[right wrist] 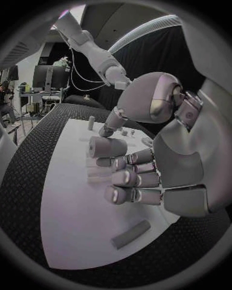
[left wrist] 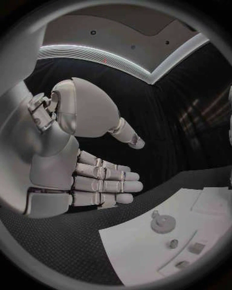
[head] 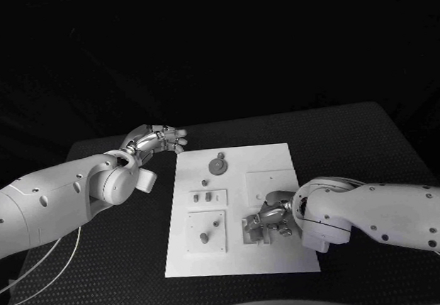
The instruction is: Assemble the parts on the task board
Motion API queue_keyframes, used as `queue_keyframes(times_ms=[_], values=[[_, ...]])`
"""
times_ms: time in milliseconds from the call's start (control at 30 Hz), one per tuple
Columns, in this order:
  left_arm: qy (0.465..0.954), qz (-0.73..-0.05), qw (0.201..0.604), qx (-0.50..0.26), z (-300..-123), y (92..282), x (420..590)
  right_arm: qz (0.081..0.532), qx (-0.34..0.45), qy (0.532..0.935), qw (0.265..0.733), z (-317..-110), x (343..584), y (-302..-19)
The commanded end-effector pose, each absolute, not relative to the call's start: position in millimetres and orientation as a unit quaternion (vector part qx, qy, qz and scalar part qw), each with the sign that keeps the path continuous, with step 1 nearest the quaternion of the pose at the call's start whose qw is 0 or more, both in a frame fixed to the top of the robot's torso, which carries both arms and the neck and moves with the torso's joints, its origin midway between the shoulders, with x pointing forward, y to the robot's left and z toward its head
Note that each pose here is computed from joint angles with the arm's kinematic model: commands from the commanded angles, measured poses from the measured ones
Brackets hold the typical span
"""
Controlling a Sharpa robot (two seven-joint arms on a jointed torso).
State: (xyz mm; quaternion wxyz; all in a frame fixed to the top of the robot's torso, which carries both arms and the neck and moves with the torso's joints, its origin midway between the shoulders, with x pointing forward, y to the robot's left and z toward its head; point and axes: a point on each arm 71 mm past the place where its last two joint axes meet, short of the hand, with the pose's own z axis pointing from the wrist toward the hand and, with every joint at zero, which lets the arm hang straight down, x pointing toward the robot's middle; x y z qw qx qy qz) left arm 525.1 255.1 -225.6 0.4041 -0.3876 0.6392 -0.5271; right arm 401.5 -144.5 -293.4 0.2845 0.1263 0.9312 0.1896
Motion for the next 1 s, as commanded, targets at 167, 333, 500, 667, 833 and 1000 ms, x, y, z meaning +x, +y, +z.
queue_keyframes(times_ms=[167,333,500,667,833,1000], values=[[0.638,-0.533,0.4,-0.386,-224.4,253.7,524.9,0.18,0.114,0.939,0.271,-300.9,396.8,-145.5],[0.638,-0.532,0.401,-0.387,-224.4,254.2,524.8,0.18,0.112,0.939,0.27,-301.1,396.6,-145.9],[0.638,-0.532,0.401,-0.387,-224.4,254.0,524.8,0.178,0.11,0.94,0.27,-301.2,396.8,-146.5],[0.638,-0.532,0.401,-0.387,-224.4,254.1,524.8,0.177,0.109,0.94,0.271,-301.3,397.1,-147.2],[0.638,-0.532,0.4,-0.387,-224.4,254.0,524.9,0.178,0.108,0.94,0.272,-301.3,397.2,-147.6],[0.638,-0.532,0.4,-0.387,-224.6,253.8,525.2,0.187,0.105,0.934,0.287,-299.1,398.1,-148.9]])
